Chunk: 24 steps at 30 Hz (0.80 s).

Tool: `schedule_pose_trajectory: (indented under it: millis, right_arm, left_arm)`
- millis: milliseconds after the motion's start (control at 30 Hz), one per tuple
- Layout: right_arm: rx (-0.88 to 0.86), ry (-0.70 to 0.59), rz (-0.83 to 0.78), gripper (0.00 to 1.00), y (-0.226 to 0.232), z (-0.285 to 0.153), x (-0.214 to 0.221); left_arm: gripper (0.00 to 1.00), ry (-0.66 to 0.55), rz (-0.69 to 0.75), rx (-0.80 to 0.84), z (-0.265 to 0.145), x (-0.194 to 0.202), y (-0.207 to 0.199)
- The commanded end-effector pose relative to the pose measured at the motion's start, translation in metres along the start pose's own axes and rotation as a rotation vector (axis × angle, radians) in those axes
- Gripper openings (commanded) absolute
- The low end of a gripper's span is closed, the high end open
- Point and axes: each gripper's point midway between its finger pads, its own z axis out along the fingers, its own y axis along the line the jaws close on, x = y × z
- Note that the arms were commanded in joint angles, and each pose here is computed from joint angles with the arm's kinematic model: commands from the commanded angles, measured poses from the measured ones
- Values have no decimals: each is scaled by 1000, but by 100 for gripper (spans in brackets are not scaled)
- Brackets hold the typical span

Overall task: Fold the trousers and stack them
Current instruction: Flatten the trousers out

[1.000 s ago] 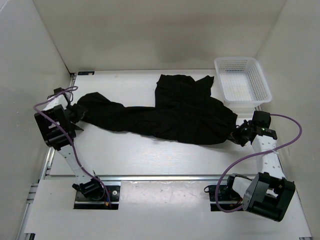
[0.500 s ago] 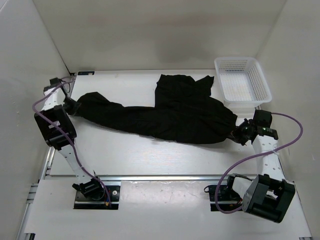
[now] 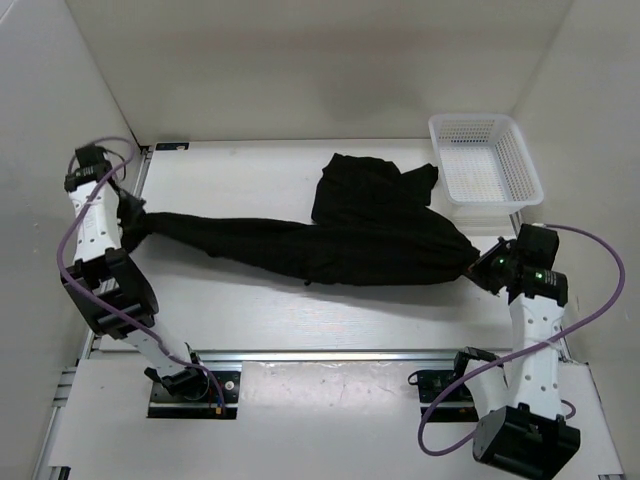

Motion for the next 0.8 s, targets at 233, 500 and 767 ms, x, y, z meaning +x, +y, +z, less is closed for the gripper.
schedule_pose_trajectory:
  millis: [233, 500, 767]
  right_arm:
    - [95, 8, 23, 100, -18, -11, 10]
    - [-85, -77, -84, 51, 42, -5, -53]
    - [14, 55, -74, 3, 44, 88, -70]
  left_arm:
    - [81, -62, 53, 23, -32, 2, 17]
    - [83, -149, 454, 286, -98, 37, -127]
    - [87, 79, 897, 476, -75, 217, -274]
